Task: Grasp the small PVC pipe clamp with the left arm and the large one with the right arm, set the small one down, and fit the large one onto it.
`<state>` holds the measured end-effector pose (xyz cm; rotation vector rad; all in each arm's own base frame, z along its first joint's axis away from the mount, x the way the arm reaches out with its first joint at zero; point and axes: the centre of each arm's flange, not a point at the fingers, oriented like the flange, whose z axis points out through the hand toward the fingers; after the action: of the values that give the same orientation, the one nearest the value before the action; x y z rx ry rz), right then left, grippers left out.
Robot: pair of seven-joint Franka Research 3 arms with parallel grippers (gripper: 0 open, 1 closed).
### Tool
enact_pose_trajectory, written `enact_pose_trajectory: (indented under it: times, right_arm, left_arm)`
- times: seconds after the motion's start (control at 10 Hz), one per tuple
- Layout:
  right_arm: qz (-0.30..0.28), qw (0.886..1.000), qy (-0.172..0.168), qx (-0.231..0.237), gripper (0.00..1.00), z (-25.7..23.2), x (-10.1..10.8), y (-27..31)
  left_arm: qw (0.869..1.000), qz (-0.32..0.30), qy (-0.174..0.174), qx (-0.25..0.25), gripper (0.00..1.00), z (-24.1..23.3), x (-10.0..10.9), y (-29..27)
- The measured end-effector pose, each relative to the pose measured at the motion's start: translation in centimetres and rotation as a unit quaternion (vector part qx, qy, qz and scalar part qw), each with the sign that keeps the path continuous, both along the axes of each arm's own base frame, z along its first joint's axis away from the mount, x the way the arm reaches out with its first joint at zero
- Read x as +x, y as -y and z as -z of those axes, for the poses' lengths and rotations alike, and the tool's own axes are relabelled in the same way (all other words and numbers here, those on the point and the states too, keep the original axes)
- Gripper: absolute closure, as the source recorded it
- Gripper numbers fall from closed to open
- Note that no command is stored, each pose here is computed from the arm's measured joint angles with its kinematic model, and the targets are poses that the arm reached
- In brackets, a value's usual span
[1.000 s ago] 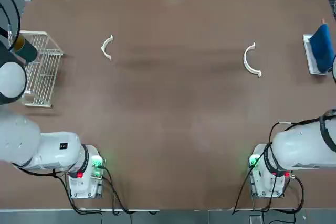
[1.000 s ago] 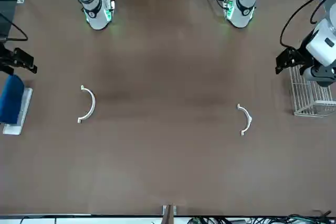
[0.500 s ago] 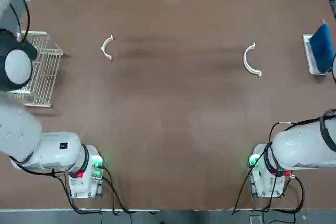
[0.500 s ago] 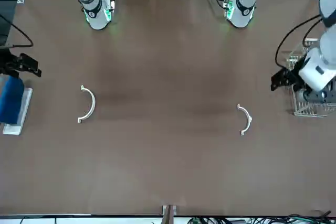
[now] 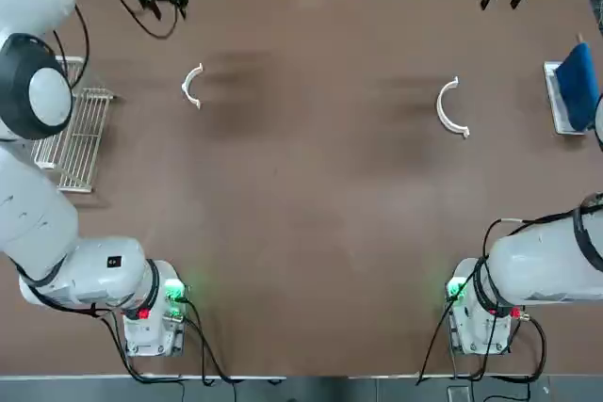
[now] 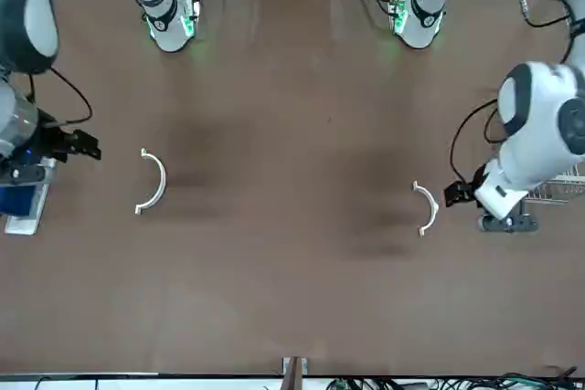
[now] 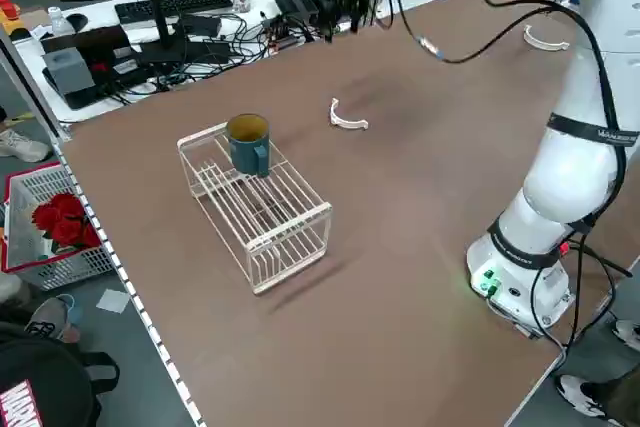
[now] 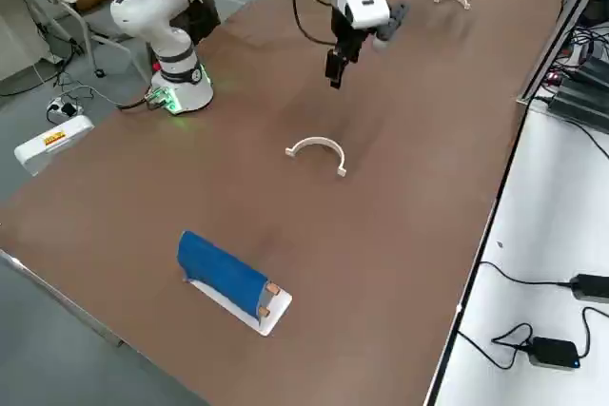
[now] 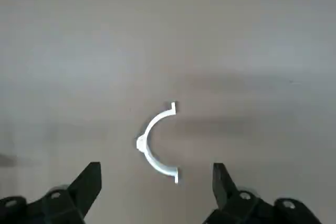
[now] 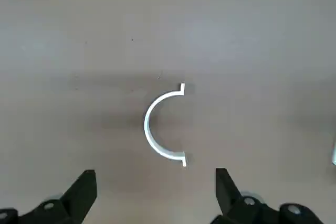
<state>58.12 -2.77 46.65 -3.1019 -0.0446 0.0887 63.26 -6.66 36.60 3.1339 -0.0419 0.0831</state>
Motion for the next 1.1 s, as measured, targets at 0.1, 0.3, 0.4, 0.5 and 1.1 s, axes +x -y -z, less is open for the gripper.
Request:
enact_pose_trajectory:
  times: [0.1,0.3,0.4,0.5,1.1]
  right_arm:
    - [0.005,1.0,0.002,-0.001,0.01,3.4,-0.5,-0.4]
    - [0.018,1.0,0.009,-0.004,0.02,8.9,-2.1,-1.7]
    - [0.024,0.999,0.022,-0.005,0.02,11.1,-2.8,-2.4]
    - [0.031,0.999,0.033,-0.006,0.03,13.3,-3.4,-2.9]
    - [0.053,0.997,0.046,-0.013,0.24,26.3,-4.7,-3.3]
  left_arm:
    - [1.0,0.007,-0.001,0.013,0.08,4.0,-0.9,0.0]
    - [1.0,0.013,-0.018,0.021,0.14,9.3,-1.7,0.0]
    - [0.999,0.017,-0.024,0.024,0.16,11.2,-1.7,-0.2]
    - [0.999,0.017,-0.028,0.027,0.18,12.8,-1.7,-0.8]
    - [0.998,0.022,-0.046,0.03,0.4,17.3,-2.9,-2.1]
